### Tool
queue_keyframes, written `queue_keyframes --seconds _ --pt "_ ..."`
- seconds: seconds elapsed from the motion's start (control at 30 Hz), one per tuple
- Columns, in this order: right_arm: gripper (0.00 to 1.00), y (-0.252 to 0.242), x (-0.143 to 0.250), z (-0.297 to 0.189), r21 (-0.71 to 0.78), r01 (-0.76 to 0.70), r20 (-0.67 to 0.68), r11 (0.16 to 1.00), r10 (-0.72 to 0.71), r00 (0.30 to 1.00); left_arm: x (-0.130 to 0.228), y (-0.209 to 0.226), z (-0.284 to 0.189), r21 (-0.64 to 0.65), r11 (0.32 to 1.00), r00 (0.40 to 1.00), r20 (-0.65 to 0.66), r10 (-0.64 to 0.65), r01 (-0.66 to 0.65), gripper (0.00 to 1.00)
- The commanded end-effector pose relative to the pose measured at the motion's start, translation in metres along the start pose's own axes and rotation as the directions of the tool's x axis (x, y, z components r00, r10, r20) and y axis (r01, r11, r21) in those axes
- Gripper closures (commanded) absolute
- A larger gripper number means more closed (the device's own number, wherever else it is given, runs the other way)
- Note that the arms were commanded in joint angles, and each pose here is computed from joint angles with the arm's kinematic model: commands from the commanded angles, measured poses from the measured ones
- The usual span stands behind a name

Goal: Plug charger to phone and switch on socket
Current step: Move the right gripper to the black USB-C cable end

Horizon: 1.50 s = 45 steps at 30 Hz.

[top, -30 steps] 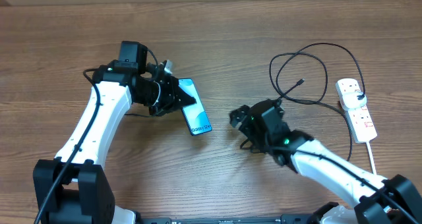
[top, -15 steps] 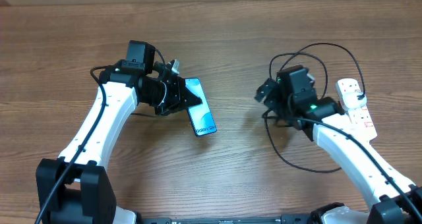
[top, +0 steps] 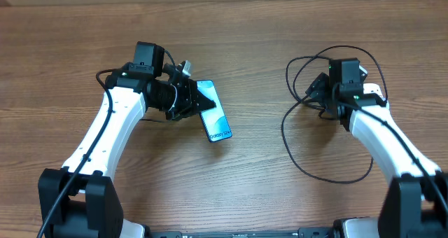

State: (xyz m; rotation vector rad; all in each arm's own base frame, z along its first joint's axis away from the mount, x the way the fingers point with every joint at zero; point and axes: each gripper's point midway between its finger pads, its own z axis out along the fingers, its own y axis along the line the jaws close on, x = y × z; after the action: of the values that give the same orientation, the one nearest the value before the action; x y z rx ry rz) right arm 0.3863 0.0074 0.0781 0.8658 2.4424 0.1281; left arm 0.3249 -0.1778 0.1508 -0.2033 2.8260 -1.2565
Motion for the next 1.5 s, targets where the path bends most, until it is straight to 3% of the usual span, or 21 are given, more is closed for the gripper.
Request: queue_keyframes --seconds 0.0,0.27,0.63,0.7,0.83,1.0,1.27,1.47 --pt "0.3 0.009 -0.022 0.011 0.003 0.016 0.032 1.0 -0.016 0.999 0.007 -0.018 0.001 0.093 0.995 0.999 -0.048 -0.02 0.024 0.96" --pt "0.39 0.012 -0.019 0.067 0.066 0.026 -0.025 0.997 -0.024 0.999 0.006 -0.018 0.001 0.089 0.994 0.997 -0.049 -0.056 0.06 0.96" --pt "0.49 0.0 0.016 0.102 0.138 0.017 -0.102 0.99 -0.003 0.995 -0.002 -0.021 0.001 0.101 0.992 0.997 -0.023 -0.077 0.079 0.96" --pt "0.55 0.001 0.026 0.107 0.144 0.035 -0.122 0.989 -0.018 0.992 -0.003 -0.022 0.001 0.104 0.991 0.997 -0.018 -0.077 0.079 0.96" --pt "0.78 0.0 0.044 0.116 0.159 0.061 -0.162 0.985 -0.035 0.986 -0.004 -0.022 0.001 0.105 0.991 0.997 -0.017 -0.076 0.077 0.96" --pt "0.96 -0.001 0.057 0.116 0.159 0.075 -0.217 0.984 -0.04 0.975 -0.005 -0.023 0.001 0.107 0.992 0.997 -0.013 -0.072 0.073 0.96" --pt "0.96 0.031 0.043 0.105 0.033 0.151 -0.261 0.988 -0.137 0.956 -0.007 -0.024 0.0 0.112 0.992 0.998 -0.005 -0.061 0.062 0.96" --pt "0.96 0.049 0.015 0.063 0.01 0.274 -0.289 0.962 -0.259 0.922 -0.009 -0.025 0.0 0.116 0.992 0.999 0.004 -0.051 0.05 0.96"
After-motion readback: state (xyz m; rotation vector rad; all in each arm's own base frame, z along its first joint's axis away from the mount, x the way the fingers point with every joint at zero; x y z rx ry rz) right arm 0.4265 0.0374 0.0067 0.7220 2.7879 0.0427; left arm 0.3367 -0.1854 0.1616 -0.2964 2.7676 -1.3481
